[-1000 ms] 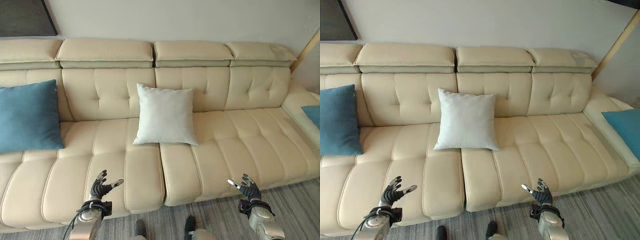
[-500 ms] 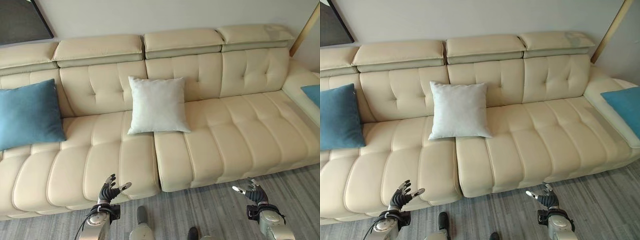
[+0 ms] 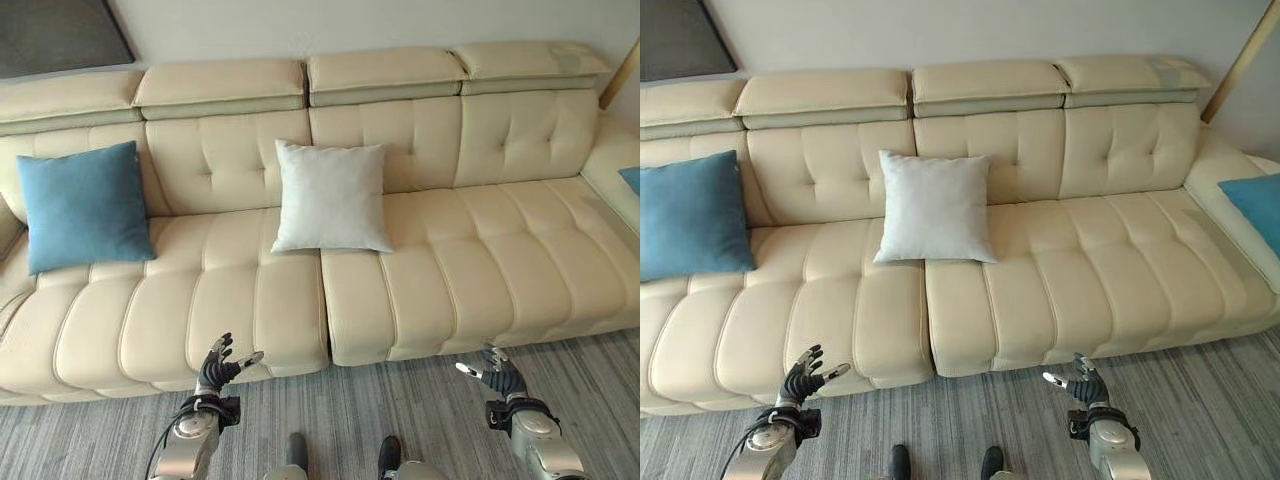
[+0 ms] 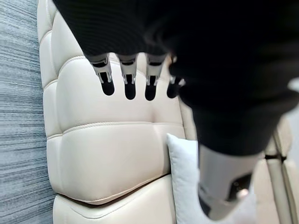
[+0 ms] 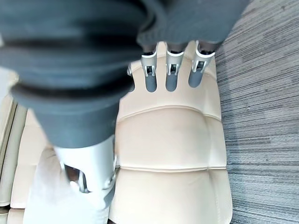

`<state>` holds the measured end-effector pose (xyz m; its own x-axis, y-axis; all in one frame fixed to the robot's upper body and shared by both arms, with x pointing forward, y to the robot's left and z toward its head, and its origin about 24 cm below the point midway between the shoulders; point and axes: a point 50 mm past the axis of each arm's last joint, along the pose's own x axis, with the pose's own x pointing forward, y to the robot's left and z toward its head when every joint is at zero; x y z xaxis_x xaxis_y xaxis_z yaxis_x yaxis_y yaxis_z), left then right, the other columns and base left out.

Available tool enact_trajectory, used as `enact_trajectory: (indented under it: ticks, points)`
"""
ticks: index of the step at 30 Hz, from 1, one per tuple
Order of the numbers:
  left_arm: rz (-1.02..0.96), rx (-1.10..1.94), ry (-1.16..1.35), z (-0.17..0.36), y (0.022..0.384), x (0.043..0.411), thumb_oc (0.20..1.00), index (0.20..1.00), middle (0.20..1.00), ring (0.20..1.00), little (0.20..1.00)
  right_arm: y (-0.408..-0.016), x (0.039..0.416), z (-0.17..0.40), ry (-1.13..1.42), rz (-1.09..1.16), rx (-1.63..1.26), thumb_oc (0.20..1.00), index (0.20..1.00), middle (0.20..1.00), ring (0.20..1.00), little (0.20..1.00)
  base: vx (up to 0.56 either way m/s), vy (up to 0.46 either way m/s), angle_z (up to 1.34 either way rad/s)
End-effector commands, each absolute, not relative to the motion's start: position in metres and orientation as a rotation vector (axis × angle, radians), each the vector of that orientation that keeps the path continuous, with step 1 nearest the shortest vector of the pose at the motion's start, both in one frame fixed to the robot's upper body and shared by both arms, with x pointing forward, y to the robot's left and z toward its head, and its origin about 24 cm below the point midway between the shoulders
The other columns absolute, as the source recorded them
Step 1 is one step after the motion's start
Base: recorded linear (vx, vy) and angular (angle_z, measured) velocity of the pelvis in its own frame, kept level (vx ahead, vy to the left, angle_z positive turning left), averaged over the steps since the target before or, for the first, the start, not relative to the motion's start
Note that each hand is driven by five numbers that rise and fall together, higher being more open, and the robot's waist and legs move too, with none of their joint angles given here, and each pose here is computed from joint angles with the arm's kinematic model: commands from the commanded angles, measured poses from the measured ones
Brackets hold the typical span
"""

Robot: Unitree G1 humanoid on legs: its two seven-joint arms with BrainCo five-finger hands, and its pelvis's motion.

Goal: Pick up all the scattered cushions and arrange them neatly on the sofa.

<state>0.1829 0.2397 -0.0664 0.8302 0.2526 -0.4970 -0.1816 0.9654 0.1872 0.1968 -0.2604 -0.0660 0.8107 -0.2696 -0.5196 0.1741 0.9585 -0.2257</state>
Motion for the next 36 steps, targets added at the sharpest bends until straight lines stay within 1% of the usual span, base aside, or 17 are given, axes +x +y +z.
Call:
enact_trajectory:
  ticks: [1, 9, 15, 20, 23, 27, 30, 32, 36]
  points:
    - [0.208, 0.184, 0.467, -0.051, 0.245, 0.193, 1.0, 1.0, 1.0, 1.0, 1.0, -0.258, 0.216, -0.046, 0.463, -0.234, -0.164, 1.0, 1.0, 1.0, 1.0, 1.0, 0.01, 0.082, -0.09]
    - [0.157, 0.191, 0.506, -0.058, 0.239, 0.188, 1.0, 1.0, 1.0, 1.0, 1.0, -0.26, 0.2, -0.057, 0.518, -0.279, -0.094, 1.0, 1.0, 1.0, 1.0, 1.0, -0.04, 0.107, -0.2]
    - [0.115, 0.244, 0.476, -0.05, 0.238, 0.199, 1.0, 1.0, 1.0, 1.0, 1.0, -0.269, 0.193, -0.059, 0.534, -0.35, -0.103, 1.0, 1.0, 1.0, 1.0, 1.0, -0.09, 0.134, -0.57]
    - [0.129, 0.219, 0.443, -0.043, 0.24, 0.206, 1.0, 1.0, 1.0, 1.0, 1.0, -0.265, 0.195, -0.061, 0.534, -0.365, -0.093, 1.0, 1.0, 1.0, 1.0, 1.0, -0.01, 0.014, -0.95]
    - [0.121, 0.217, 0.452, -0.043, 0.242, 0.205, 1.0, 1.0, 1.0, 1.0, 1.0, -0.267, 0.192, -0.065, 0.566, -0.37, -0.115, 1.0, 1.0, 1.0, 1.0, 1.0, 0.04, -0.17, -1.1]
    - [0.095, 0.229, 0.46, -0.046, 0.238, 0.208, 1.0, 1.0, 1.0, 1.0, 1.0, -0.264, 0.181, -0.076, 0.616, -0.361, -0.097, 1.0, 1.0, 1.0, 1.0, 1.0, 0.12, -0.238, -0.55]
    - [0.098, 0.201, 0.467, -0.049, 0.237, 0.205, 1.0, 1.0, 1.0, 1.0, 1.0, -0.261, 0.18, -0.079, 0.629, -0.33, -0.109, 1.0, 1.0, 1.0, 1.0, 1.0, 0.21, -0.333, -0.51]
    - [0.117, 0.178, 0.46, -0.048, 0.237, 0.204, 1.0, 1.0, 1.0, 1.0, 1.0, -0.257, 0.189, -0.072, 0.595, -0.293, -0.12, 1.0, 1.0, 1.0, 1.0, 1.0, 0.3, -0.415, -0.73]
    - [0.159, 0.12, 0.45, -0.05, 0.233, 0.202, 1.0, 1.0, 1.0, 1.0, 1.0, -0.255, 0.204, -0.06, 0.546, -0.239, -0.179, 1.0, 1.0, 1.0, 1.0, 1.0, 0.22, -0.111, -1.22]
